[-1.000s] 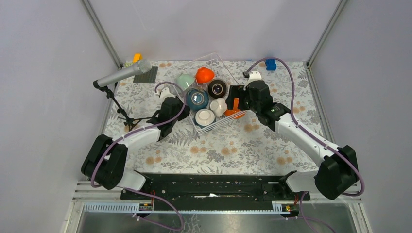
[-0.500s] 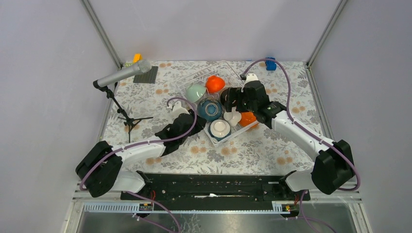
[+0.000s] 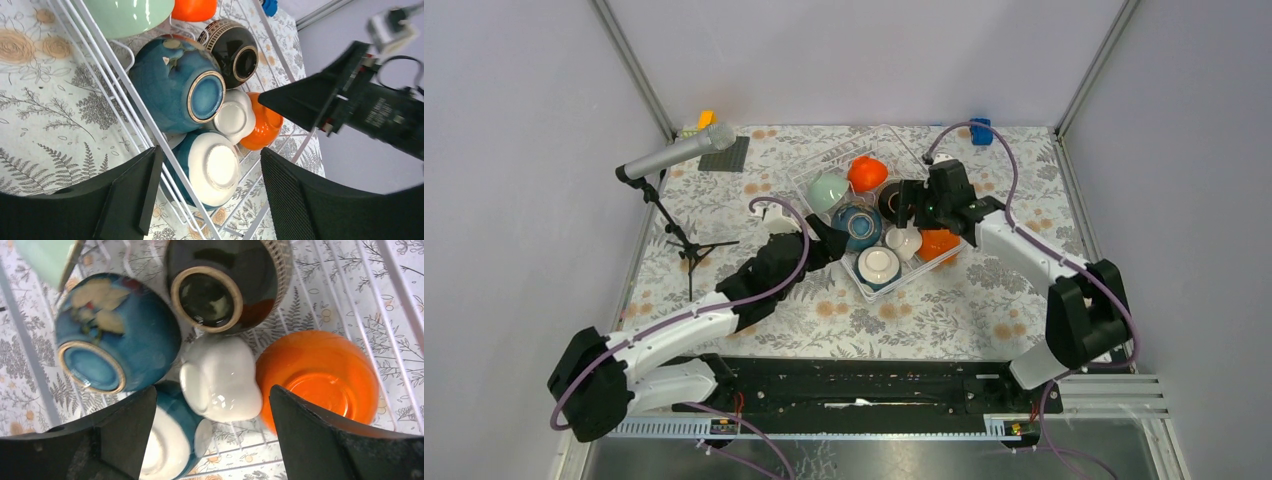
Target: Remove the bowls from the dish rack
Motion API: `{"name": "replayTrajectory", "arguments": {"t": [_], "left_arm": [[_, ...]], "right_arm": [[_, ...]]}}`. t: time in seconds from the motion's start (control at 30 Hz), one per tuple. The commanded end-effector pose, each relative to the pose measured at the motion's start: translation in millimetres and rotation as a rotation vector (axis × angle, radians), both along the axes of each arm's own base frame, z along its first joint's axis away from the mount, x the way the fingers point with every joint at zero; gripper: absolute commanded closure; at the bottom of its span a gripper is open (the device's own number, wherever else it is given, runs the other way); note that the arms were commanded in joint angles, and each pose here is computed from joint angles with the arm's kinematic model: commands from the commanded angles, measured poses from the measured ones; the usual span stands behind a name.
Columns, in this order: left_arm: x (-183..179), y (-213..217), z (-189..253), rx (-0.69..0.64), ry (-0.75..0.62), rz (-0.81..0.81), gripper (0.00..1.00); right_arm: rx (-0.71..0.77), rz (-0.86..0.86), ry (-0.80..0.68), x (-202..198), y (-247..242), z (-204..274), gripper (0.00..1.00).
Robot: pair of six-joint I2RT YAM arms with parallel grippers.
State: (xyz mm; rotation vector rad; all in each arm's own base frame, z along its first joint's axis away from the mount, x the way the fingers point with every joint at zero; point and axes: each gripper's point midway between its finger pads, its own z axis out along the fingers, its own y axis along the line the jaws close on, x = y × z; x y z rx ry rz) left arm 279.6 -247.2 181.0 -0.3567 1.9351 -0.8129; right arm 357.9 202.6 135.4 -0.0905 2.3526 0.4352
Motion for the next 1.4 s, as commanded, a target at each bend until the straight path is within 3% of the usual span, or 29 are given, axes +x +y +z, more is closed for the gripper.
{"name": "replayTrajectory", "arguments": {"t": [0.0, 0.57, 0.7, 0.93, 1.37], "left_arm": [[-3.9, 11.3, 13.7, 0.057, -0.060, -0.008, 0.23], [-9.5, 22.7, 6.6, 0.101, -0.022, -0.021, 0.18], [-9.2, 23.5, 9.9, 0.105, -0.030, -0.023, 0.18], [-12.6, 23.2, 11.0, 0.106, -0.034, -0.041, 0.18], [-16.9, 27.8, 12.7, 0.111, -0.033, -0.042, 0.18]], "right_arm": [[0.129, 0.039, 0.071, 15.6, 2.9, 4.3, 0.11], [0.079, 0.091, 0.183, 17.3, 4.8, -30.2, 0.08], [0.103, 0.123, 0.218, 13.0, 11.6, -34.8, 0.13], [0.141, 0.156, 0.254, 8.5, 20.2, -36.8, 0.11], [0.273, 0.229, 0.218, -11.5, 35.1, -8.3, 0.27]]}}
